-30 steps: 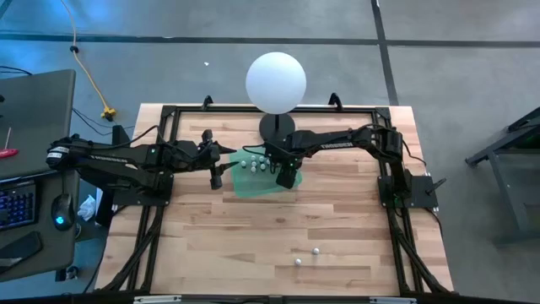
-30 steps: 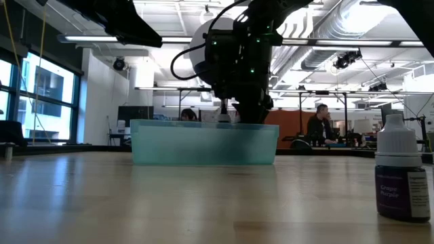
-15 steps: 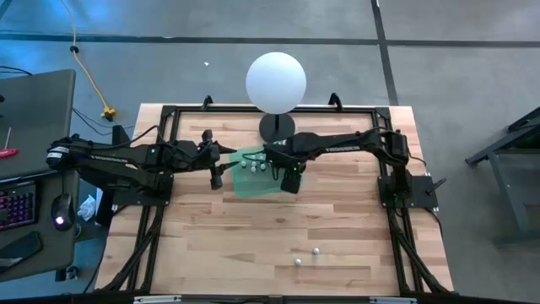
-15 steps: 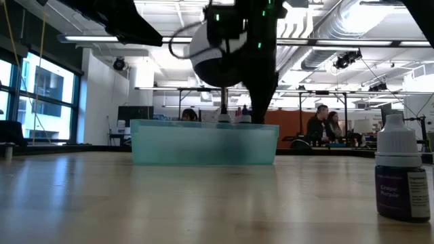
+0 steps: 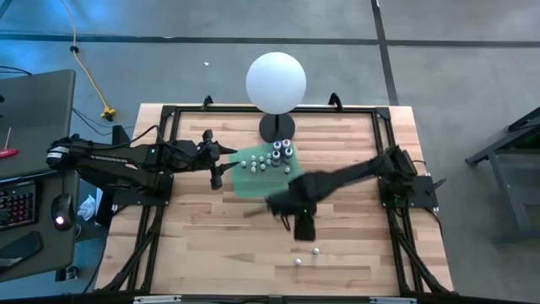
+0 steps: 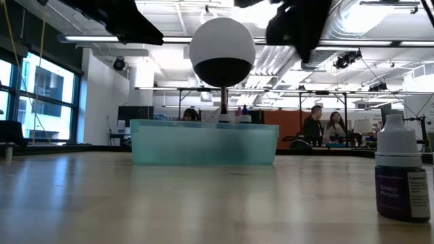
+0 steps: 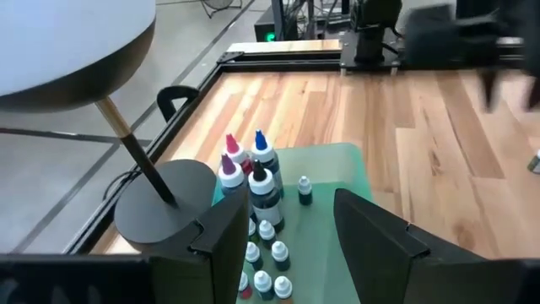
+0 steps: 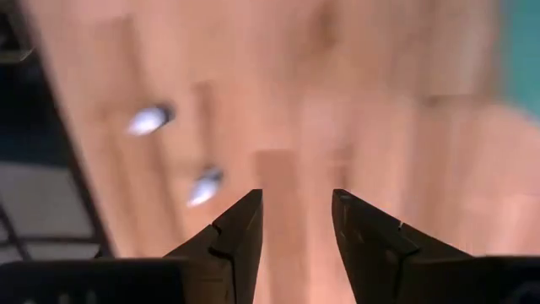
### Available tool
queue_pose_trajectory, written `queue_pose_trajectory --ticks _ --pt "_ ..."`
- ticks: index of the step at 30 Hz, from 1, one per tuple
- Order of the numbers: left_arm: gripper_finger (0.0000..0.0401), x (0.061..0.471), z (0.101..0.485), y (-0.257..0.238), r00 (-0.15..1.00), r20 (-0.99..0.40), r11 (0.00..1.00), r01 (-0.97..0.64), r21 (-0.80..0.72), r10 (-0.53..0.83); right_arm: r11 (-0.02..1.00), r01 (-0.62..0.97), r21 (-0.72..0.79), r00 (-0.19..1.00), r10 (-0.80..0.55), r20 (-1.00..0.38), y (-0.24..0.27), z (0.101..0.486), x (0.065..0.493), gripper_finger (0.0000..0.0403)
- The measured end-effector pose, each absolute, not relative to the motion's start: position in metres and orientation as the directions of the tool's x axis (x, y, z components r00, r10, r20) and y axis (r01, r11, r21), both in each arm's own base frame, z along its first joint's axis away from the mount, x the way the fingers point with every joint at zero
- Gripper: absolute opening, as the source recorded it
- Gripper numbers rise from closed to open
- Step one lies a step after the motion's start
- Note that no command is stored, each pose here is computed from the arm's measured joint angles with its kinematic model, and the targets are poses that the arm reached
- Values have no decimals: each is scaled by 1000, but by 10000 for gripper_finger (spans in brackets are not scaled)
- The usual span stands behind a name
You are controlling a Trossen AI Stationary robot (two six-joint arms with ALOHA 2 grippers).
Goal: Pick & Place food coloring
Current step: Put the small blue food coloring bottle into the green bin
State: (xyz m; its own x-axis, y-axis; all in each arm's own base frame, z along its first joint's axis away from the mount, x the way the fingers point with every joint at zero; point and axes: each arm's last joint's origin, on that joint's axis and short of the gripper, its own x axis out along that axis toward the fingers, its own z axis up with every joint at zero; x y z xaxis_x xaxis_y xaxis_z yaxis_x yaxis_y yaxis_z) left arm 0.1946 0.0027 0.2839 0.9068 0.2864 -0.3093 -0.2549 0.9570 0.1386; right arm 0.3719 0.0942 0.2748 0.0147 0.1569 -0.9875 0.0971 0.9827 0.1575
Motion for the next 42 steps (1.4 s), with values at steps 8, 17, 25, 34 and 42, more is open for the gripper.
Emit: queue_pose_trajectory --ticks 8,17,25,34,42 --pt "170 196 283 0 928 -320 981 -179 69 192 977 -123 175 6 177 -984 174 238 347 136" --pt "170 206 279 0 929 -314 981 -183 64 194 979 -97 180 58 187 -981 207 197 330 136" --pt "170 217 280 -1 947 -258 981 -187 51 193 985 -96 141 6 143 -990 203 170 316 136" --pt "170 218 280 -1 947 -255 981 -187 51 194 985 -68 161 -45 158 -986 200 155 309 127" --pt "170 218 281 -1 948 -249 980 -190 50 197 980 -63 190 -59 186 -981 200 159 307 95"
